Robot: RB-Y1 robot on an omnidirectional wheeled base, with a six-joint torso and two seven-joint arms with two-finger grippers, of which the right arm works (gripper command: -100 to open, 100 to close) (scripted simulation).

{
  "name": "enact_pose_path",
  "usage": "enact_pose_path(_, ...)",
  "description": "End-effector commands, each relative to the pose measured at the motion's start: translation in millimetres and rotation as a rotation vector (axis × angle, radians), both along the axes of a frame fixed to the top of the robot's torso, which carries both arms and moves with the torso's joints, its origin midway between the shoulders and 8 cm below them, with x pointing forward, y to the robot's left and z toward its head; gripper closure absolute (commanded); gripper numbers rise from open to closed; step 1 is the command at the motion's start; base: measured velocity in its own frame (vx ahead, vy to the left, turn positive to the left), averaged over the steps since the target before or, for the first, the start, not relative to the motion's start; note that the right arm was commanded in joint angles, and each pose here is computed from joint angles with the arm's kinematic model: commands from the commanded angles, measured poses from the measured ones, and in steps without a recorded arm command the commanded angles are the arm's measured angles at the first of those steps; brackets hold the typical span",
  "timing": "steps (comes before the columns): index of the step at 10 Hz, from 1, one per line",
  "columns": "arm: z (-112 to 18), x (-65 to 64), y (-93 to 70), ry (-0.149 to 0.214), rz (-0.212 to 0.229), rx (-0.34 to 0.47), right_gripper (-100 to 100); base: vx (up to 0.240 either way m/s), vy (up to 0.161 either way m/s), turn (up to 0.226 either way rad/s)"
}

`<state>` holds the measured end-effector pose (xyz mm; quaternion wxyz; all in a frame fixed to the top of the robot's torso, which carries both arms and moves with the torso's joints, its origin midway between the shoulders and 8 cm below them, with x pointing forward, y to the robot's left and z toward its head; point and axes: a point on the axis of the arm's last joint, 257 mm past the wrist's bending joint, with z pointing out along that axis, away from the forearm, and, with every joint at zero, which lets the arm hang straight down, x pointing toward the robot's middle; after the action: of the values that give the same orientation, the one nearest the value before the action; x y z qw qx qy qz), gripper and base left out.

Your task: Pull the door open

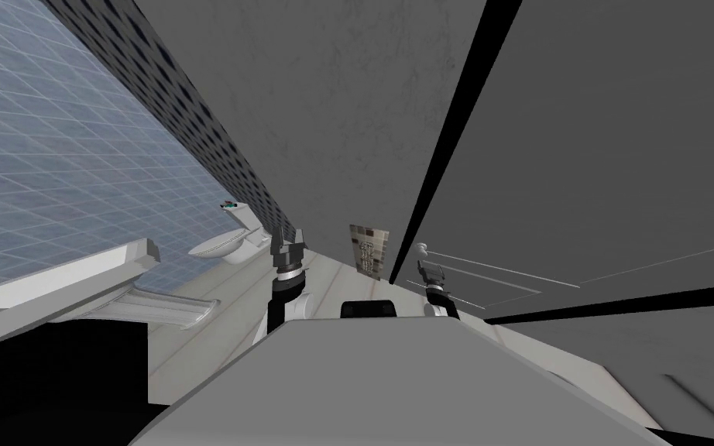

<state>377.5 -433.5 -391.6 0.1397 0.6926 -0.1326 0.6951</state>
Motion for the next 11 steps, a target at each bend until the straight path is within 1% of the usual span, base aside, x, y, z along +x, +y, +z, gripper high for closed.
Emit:
enact_pose_path(1, 0.0, -0.1, -0.2, 0.000, -0.001, 0.000, -100, 0.223, -0.021, -0.038)
enact_pose_path(4, 0.0, -0.4, -0.5, 0.000, -0.002, 0.000, -100, 0.222, -0.021, -0.039)
enact_pose_path(5, -0.1, -0.3, -0.4, 0.000, -0.001, 0.000, -100, 0.100, -0.015, -0.001)
enact_pose_path(6, -0.1, -0.3, -0.4, 0.000, -0.001, 0.000, 100, -0.013, 0.004, 0.010)
enact_pose_path(11, -0.1, -0.3, -0.4, 0.000, -0.001, 0.000, 100, -0.019, 0.003, 0.003)
